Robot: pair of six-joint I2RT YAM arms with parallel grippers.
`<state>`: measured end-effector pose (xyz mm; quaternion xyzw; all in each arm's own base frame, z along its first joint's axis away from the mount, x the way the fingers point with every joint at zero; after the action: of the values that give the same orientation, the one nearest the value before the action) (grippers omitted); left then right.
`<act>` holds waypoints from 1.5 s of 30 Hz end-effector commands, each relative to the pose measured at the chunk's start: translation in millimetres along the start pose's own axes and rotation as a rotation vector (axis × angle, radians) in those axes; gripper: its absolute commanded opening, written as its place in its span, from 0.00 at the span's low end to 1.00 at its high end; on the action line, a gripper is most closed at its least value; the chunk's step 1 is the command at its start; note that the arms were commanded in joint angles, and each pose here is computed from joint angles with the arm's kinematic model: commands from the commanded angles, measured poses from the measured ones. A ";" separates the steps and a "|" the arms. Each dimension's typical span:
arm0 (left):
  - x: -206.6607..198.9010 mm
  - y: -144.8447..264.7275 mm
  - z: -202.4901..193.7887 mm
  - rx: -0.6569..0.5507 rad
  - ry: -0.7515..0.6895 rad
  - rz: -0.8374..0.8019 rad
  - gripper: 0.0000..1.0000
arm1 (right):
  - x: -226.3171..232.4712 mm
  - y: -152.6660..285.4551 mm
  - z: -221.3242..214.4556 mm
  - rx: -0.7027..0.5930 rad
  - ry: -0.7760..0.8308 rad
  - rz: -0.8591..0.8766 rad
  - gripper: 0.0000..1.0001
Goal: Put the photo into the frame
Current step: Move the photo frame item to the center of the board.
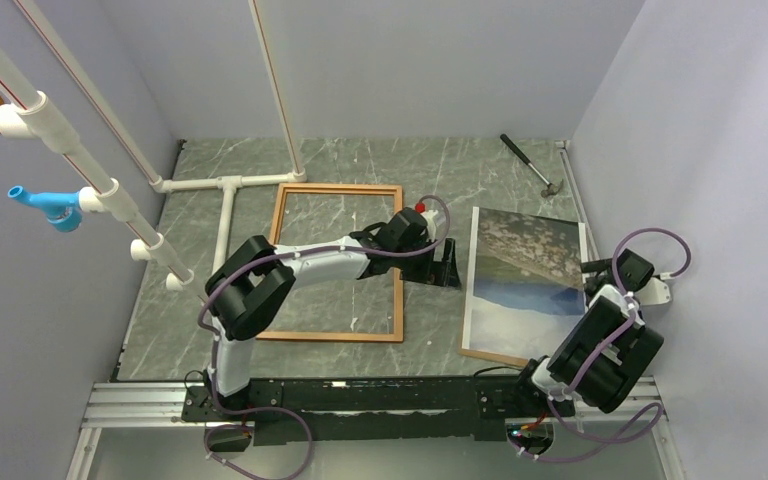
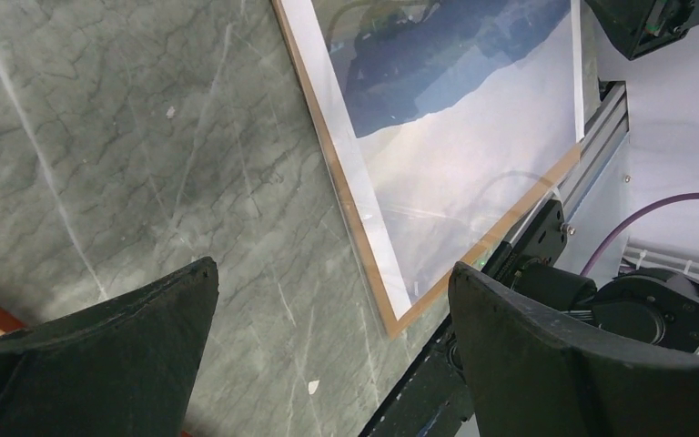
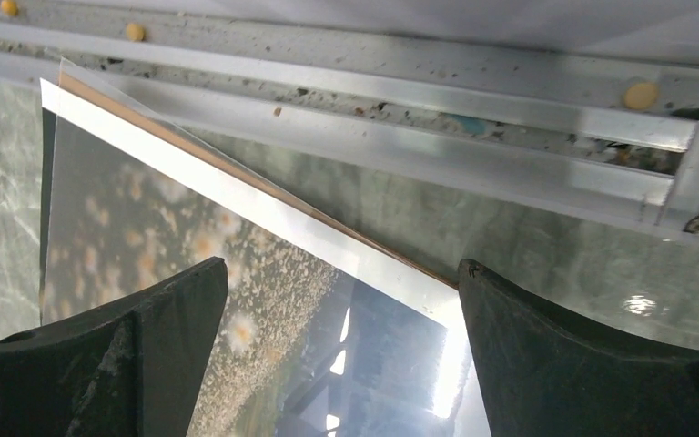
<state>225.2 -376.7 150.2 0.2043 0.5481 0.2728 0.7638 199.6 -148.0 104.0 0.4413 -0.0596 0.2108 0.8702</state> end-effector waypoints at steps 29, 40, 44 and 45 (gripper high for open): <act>3.5 48.5 6.9 -0.116 0.054 0.056 0.99 | 34.5 47.8 -53.5 0.266 0.331 0.172 1.00; 6.4 33.7 0.3 -0.062 0.065 0.062 0.99 | 26.1 69.5 -43.9 0.254 0.422 0.143 1.00; 9.6 24.9 -1.6 -0.030 0.101 0.047 0.99 | 25.5 69.3 -49.9 0.304 0.396 0.141 1.00; 10.7 22.0 -2.5 -0.017 0.110 0.038 1.00 | 25.5 68.4 -52.9 0.325 0.389 0.150 1.00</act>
<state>218.2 -340.8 154.5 0.2036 0.5625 0.3264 0.7318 188.9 -66.3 126.6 0.5022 0.1142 0.3610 0.7775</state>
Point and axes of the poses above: each gripper's point midway between its finger pads, its own y axis back along the fingers, its own x axis along the line the jaws close on, z = x × y, the point moved 10 cm from there along y, back along the fingers, and after that the axes turned 12 degrees about y, right-handed, at the moved point
